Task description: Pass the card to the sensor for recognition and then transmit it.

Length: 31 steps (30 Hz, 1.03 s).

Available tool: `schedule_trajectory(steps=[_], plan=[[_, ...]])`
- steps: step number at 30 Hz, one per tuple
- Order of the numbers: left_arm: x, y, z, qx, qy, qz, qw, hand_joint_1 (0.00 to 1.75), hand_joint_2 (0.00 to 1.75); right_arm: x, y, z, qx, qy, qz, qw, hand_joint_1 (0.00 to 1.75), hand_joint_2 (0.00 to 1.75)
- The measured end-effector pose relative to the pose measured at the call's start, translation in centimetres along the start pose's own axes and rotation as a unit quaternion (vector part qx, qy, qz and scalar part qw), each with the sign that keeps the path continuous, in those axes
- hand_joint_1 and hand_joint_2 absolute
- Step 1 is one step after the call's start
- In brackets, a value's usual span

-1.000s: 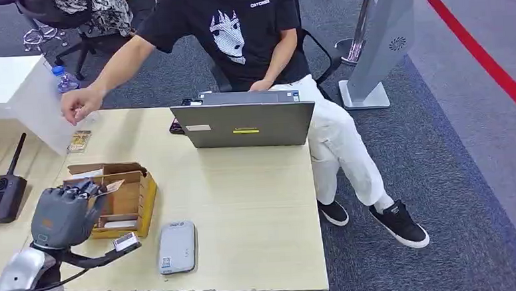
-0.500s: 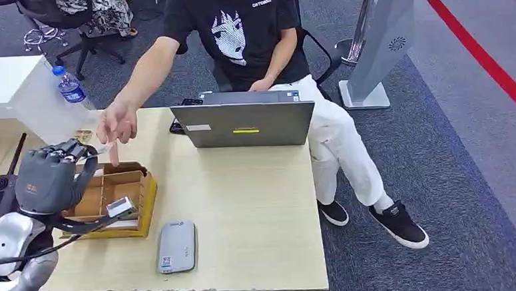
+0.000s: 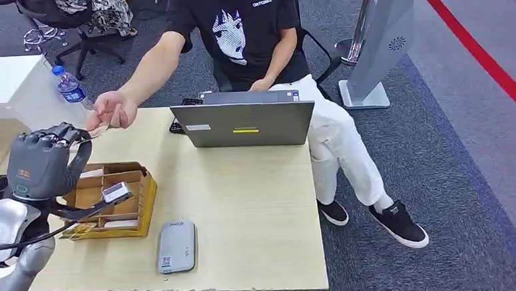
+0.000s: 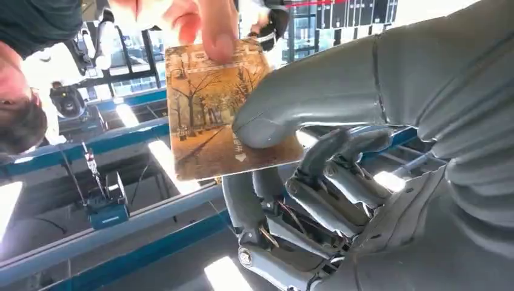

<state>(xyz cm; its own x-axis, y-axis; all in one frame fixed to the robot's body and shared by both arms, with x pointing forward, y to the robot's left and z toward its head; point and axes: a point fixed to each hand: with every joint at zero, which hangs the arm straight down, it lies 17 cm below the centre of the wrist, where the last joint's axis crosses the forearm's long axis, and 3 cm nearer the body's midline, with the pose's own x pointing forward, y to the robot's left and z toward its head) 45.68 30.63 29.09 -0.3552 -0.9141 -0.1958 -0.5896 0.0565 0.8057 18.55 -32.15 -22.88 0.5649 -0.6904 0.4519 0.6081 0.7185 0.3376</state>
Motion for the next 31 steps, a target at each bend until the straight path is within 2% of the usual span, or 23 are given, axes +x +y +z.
schedule_trajectory(steps=[6,15,20,24,27,31], plan=[[0.2,-0.4,0.9,0.001,0.009,0.018,1.0,0.0,1.75,0.0,-0.1,0.0,-0.004,-0.001,-0.001,1.0,0.0,1.75],[1.1,-1.3,5.0,0.01,0.037,0.074,0.997,0.0,1.75,0.0,-0.3,0.0,-0.007,-0.003,-0.01,1.0,0.0,1.75],[1.2,0.0,8.1,0.061,0.076,0.17,0.981,0.0,1.75,-0.4,-0.6,0.3,-0.01,-0.002,-0.016,1.0,0.0,1.75],[-1.2,0.9,11.6,0.115,0.175,0.292,0.933,0.0,1.75,-0.8,-1.4,0.5,-0.021,0.002,-0.021,1.0,0.0,1.75],[-3.8,0.1,15.1,0.132,0.254,0.396,0.872,0.0,1.75,-1.6,-3.3,0.9,-0.051,0.008,-0.019,0.998,0.0,1.75],[-7.0,0.0,18.8,0.158,0.308,0.48,0.806,0.0,1.75,-3.4,-6.2,1.6,-0.099,0.033,-0.003,0.995,0.0,1.75]])
